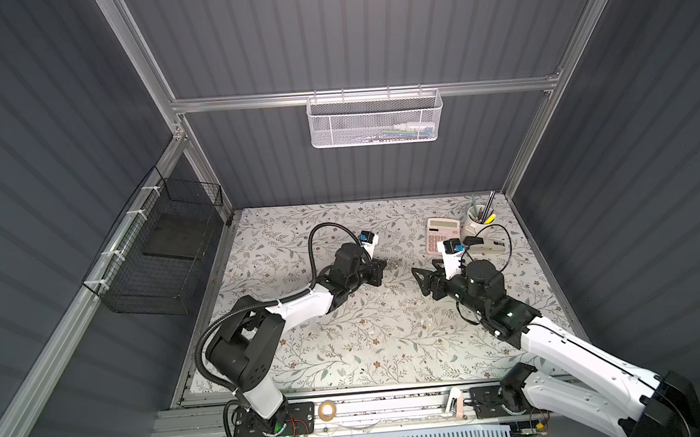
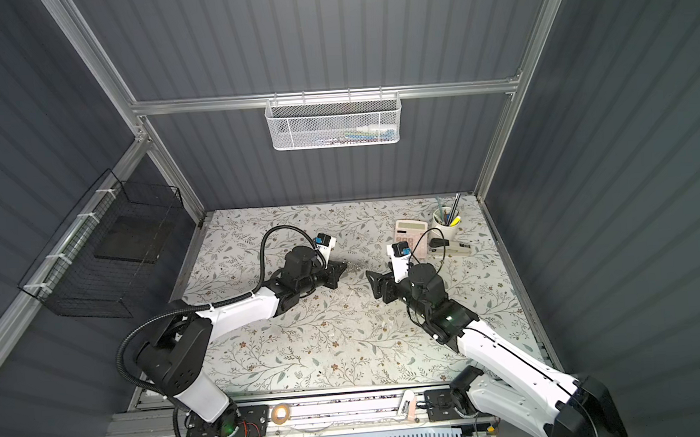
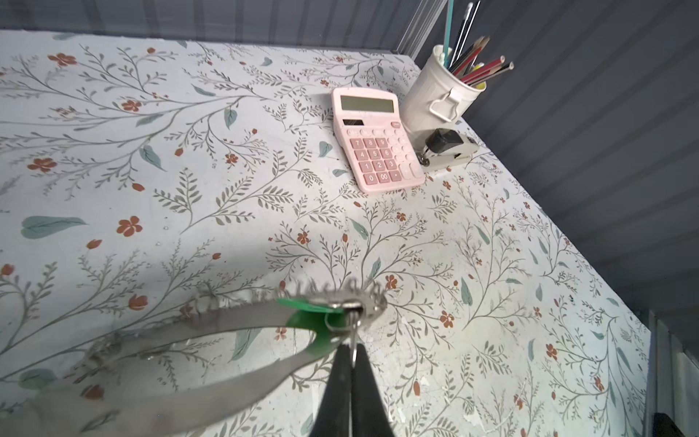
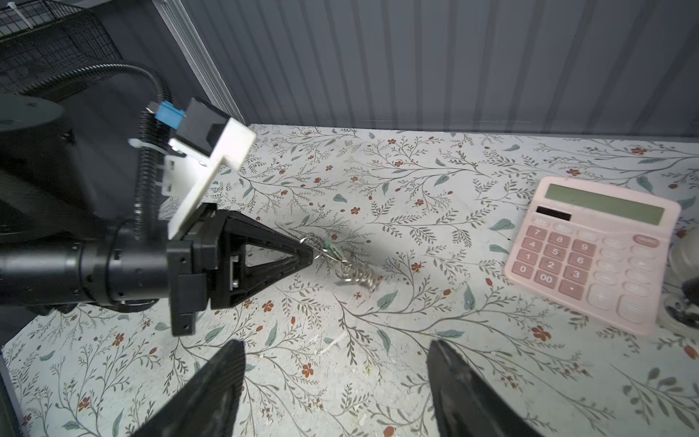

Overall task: Put the keys on the keyring
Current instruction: 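Lower the plate onto the table with the left gripper and release it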

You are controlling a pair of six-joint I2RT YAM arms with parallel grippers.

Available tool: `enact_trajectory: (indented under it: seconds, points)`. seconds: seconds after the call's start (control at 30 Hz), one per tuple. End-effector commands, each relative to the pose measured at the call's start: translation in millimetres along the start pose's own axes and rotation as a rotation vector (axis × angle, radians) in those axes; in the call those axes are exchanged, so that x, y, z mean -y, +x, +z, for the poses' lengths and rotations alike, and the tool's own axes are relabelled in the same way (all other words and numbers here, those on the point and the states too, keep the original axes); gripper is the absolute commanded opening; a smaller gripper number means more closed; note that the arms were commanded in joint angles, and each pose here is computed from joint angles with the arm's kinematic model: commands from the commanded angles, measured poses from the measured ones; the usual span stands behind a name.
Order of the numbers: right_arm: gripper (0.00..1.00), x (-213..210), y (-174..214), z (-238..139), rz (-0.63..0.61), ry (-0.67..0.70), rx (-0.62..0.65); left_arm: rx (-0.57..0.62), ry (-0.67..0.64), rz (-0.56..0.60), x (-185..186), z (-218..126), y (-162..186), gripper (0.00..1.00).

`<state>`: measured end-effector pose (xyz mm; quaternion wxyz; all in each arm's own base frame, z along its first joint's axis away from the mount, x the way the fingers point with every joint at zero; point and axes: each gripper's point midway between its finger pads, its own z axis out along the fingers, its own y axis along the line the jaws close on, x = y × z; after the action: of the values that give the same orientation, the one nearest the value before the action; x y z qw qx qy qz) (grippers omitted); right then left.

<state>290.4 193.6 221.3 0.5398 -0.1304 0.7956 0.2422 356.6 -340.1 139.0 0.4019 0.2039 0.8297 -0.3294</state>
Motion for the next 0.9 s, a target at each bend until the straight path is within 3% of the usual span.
enact_trajectory:
  seconds: [0.0, 0.23, 0.47, 0.63, 0.87]
  points:
    - [0.78, 1, -4, -1, -0.002, 0.002, 0.014, 0.001, 0.056, -0.011, 6, 12, -6, 0.0]
    - [0.78, 0, -5, -2, -0.002, -0.001, 0.017, -0.046, 0.071, -0.03, 1, 25, 13, 0.0]
    - [0.78, 0, -4, -1, 0.0, -0.003, 0.014, -0.027, 0.081, -0.05, 0, 14, 23, 0.01]
    - [0.78, 0, -4, -1, 0.002, -0.004, 0.015, 0.02, 0.072, -0.062, -3, -3, 24, 0.1]
    - [0.79, -3, -11, -9, 0.001, -0.019, 0.049, 0.163, 0.096, -0.033, 8, -35, 1, 0.38]
